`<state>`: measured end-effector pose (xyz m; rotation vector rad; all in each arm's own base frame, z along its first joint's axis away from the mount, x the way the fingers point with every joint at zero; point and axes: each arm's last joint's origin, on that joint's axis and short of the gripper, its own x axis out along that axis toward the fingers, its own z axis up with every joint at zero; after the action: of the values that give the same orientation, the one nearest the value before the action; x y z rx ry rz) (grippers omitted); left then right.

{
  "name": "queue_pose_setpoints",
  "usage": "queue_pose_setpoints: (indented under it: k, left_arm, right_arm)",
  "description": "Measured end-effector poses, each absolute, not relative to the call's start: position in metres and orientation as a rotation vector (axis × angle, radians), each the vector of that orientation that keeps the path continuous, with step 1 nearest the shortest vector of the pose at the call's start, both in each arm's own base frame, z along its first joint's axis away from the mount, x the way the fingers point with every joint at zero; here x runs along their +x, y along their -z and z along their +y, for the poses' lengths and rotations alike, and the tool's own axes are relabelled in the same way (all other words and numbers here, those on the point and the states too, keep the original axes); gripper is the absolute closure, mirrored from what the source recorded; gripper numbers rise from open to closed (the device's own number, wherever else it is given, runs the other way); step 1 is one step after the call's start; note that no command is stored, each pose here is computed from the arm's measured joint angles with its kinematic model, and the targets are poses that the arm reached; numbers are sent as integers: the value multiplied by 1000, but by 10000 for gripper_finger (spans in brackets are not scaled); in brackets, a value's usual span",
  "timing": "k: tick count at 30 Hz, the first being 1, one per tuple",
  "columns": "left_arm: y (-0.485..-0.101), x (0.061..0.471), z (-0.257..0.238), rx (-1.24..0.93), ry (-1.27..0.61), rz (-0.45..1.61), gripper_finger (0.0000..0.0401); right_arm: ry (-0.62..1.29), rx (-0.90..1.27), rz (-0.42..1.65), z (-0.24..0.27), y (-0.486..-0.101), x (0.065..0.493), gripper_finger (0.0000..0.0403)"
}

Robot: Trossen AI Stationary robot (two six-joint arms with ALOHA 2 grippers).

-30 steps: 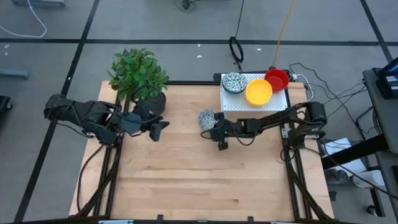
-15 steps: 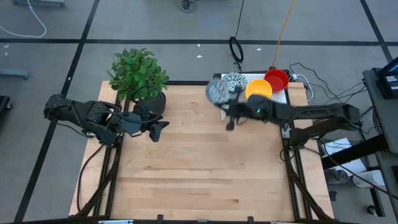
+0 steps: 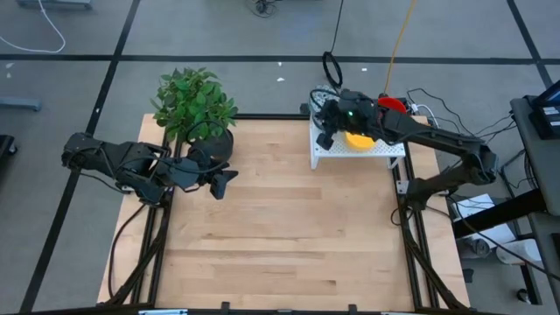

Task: Pick & Place Mini bowls
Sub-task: Stack the blue bowl on the blue bowl on the shelf

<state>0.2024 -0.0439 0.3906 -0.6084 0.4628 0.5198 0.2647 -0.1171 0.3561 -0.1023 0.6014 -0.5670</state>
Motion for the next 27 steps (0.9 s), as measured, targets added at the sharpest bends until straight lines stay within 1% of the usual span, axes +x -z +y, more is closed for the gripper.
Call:
queue_pose_setpoints:
  k: [6,9,27]
  left_arm:
    - [-391,202,-44,-605,-518,464,187]
    - [-391,202,-44,-601,-518,465,187]
    - [-390,202,-44,-598,-517,467,187]
  right_arm:
    - [638,-85,710,-129,-341,264,402]
    - [631,-78,765,-129,-334,265,402]
    - [604,-37,828,-126,-329,261,400]
